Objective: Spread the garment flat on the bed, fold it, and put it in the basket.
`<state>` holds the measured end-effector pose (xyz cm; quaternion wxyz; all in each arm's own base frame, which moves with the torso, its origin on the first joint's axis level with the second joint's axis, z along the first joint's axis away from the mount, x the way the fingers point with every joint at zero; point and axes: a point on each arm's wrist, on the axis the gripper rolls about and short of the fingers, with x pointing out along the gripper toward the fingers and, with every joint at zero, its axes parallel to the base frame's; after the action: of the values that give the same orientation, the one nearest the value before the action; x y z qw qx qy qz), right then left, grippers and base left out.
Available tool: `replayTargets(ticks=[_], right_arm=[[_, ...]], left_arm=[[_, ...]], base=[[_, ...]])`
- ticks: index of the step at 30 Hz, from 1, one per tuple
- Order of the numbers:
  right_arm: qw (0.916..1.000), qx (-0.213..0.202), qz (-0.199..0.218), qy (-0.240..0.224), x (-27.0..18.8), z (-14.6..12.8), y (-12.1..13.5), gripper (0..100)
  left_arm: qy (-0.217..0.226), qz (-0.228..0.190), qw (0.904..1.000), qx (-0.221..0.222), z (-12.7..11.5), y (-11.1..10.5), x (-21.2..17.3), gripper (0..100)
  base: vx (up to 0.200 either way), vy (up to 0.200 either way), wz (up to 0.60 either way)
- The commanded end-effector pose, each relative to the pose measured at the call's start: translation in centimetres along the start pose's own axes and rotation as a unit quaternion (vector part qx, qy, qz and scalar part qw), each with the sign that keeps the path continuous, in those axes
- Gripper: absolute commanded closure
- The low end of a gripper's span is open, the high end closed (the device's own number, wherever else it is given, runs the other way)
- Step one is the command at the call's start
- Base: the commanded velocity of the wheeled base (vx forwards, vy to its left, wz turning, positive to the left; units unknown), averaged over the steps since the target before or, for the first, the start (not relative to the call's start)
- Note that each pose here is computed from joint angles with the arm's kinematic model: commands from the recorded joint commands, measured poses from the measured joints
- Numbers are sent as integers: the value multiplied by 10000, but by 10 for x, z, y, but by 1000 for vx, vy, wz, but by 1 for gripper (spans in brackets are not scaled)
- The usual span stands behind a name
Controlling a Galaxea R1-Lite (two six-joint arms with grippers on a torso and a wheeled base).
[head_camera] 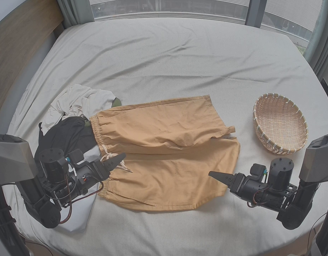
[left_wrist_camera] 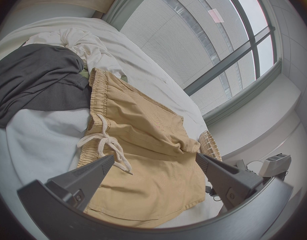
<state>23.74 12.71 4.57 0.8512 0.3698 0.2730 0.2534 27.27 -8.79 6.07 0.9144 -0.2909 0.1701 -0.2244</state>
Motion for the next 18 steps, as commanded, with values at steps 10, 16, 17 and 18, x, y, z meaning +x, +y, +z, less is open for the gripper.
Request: replayTargets(ticks=[10, 16, 17, 18], right_arm=[[9993, -85, 296, -234, 9, 11, 10, 0], [9997, -42, 125, -185, 38, 8, -8, 0], [9997, -36, 110, -192, 37, 9, -9, 0], [9997, -24, 83, -227, 34, 11, -10, 0]], left_arm=[[-13, -9, 10000, 8, 0, 0, 0, 0], [2, 20, 10000, -10, 0, 1, -1, 0], [2, 20, 10000, -3, 0, 1, -1, 0], [-2, 26, 10000, -12, 0, 1, -1, 0]], base=[[0, 0, 0], [0, 0, 0], [0, 0, 0], [0, 0, 0]])
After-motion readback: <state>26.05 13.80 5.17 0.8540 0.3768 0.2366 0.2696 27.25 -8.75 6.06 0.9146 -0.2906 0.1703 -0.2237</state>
